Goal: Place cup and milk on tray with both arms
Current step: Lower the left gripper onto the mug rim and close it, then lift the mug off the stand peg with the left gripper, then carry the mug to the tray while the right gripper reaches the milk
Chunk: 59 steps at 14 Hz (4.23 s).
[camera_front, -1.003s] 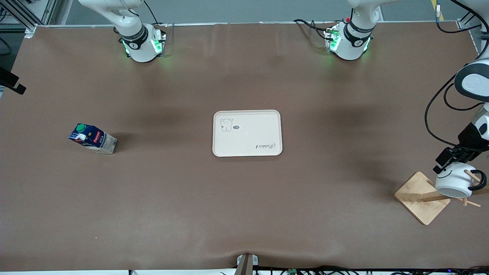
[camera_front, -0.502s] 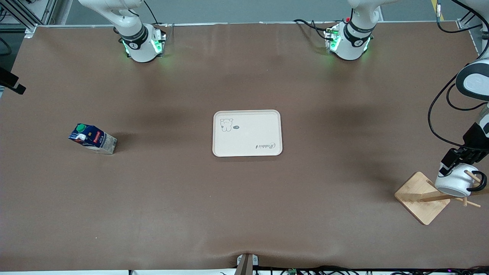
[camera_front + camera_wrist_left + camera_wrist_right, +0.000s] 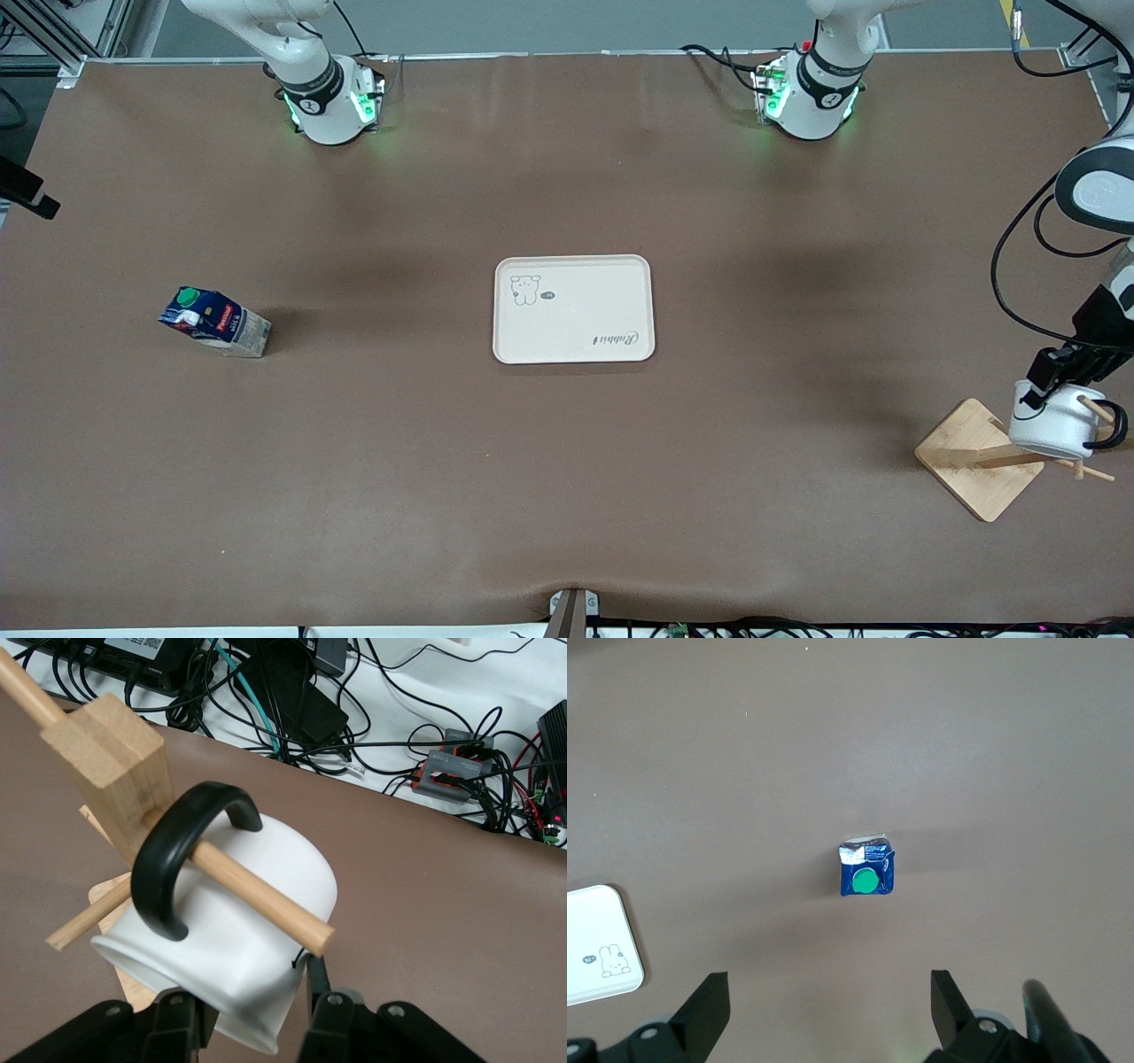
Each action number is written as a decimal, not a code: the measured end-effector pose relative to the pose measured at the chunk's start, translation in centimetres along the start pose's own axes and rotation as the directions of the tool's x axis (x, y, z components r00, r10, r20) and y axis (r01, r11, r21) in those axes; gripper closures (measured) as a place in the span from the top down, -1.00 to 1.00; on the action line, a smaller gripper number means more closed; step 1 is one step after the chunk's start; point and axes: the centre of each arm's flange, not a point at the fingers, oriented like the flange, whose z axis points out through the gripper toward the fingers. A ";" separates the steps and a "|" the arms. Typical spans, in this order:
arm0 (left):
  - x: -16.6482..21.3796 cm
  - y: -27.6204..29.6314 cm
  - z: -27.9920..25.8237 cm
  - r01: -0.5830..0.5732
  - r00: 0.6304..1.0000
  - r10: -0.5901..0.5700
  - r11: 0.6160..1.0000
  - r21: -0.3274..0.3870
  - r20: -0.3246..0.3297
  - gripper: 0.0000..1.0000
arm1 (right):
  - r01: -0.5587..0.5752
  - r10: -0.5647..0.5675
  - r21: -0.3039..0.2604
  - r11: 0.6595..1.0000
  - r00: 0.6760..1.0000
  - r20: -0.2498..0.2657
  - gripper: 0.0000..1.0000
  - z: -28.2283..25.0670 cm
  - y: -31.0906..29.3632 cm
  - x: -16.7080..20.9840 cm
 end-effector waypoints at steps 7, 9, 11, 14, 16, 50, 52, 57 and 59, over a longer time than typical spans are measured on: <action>0.6 1.3 -0.4 -0.020 1.000 0.020 1.000 -0.013 -0.014 -0.79 | 0.000 0.000 0.001 1.000 1.000 0.000 1.00 0.0 0.0 0.0; 0.6 1.6 -0.4 -0.024 1.000 0.023 1.000 -0.016 -0.015 -0.85 | 0.001 -0.001 0.001 1.000 1.000 0.000 1.00 0.0 0.0 0.0; 0.6 1.6 -0.4 -0.023 1.000 0.023 1.000 -0.016 -0.015 -0.85 | 0.001 -0.001 0.000 1.000 1.000 0.004 1.00 0.1 -0.1 0.1; 0.6 1.7 -0.4 -0.024 1.000 0.024 1.000 -0.017 -0.011 -0.85 | 0.003 -0.003 0.001 1.000 1.000 0.012 1.00 0.4 -0.2 0.2; 0.7 1.8 -0.5 -0.025 1.000 0.025 0.999 -0.022 -0.005 -0.85 | 0.008 -0.008 0.001 1.000 0.999 0.037 1.00 0.8 -0.5 0.0; -5.1 25.8 -0.7 0.247 0.901 -0.264 0.965 0.093 0.345 -0.85 | 0.081 -0.082 0.016 0.997 0.993 0.081 1.00 0.8 -4.9 0.8; -6.4 28.4 -0.1 0.311 0.873 -0.334 0.943 0.120 0.355 -0.85 | 0.088 -0.087 0.003 0.996 0.980 0.176 1.00 3.4 -5.5 1.2; -9.0 33.8 1.4 0.411 0.822 -0.451 0.892 0.187 0.347 -0.85 | 0.089 -0.075 -0.051 0.995 0.969 0.236 1.00 2.8 -4.8 0.1; -9.8 36.1 2.3 0.467 0.786 -0.511 0.860 0.207 0.348 -0.85 | 0.091 -0.063 -0.131 0.987 0.977 0.205 1.00 3.6 -4.5 1.4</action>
